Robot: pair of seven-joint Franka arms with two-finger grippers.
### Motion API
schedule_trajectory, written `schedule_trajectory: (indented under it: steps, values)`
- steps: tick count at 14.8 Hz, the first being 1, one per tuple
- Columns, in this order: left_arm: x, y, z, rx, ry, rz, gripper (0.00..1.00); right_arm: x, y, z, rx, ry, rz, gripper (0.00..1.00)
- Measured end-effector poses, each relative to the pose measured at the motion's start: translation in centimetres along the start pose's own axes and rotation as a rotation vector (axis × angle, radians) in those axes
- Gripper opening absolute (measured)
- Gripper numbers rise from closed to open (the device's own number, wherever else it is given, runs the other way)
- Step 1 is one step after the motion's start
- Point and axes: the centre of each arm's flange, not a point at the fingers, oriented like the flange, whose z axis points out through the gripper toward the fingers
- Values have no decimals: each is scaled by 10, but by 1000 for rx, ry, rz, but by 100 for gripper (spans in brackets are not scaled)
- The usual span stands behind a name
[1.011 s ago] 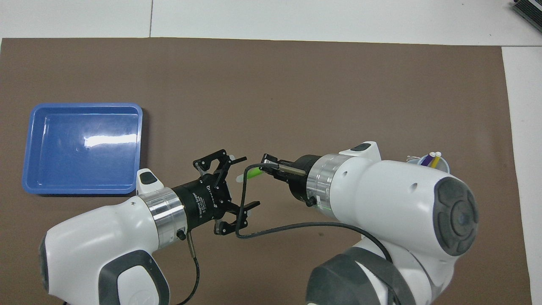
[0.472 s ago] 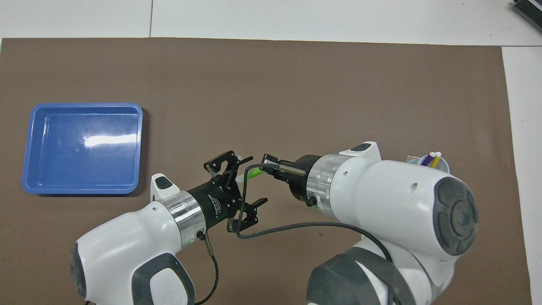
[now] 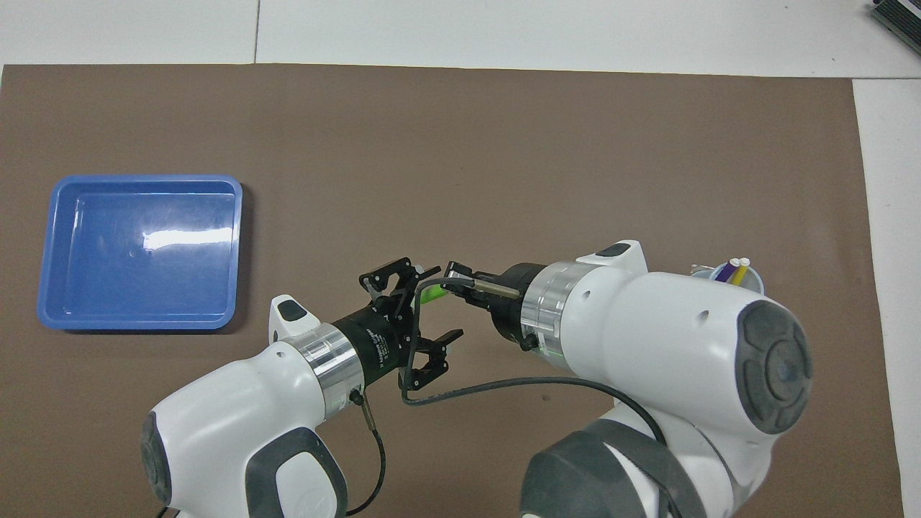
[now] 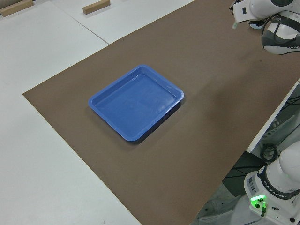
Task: Right arm passes pens to left for tray arrangement
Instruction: 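Close the left gripper on the green pen and open the right gripper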
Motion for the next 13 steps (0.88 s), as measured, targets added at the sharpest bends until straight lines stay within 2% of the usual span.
schedule_trajectory:
  steps: [7,10,11,13]
  values:
    - [-5,5,-7,-1,-15,-4,90,0,2,2,-4,-2,2,19]
    - [-4,5,-7,1,-15,-5,71,0,3,3,-5,-2,2,19]
    - [-4,5,-8,2,-15,-5,71,0,3,3,-5,-2,2,19]
    - [-4,9,-12,18,-21,-12,60,0,3,3,-5,-2,3,19]
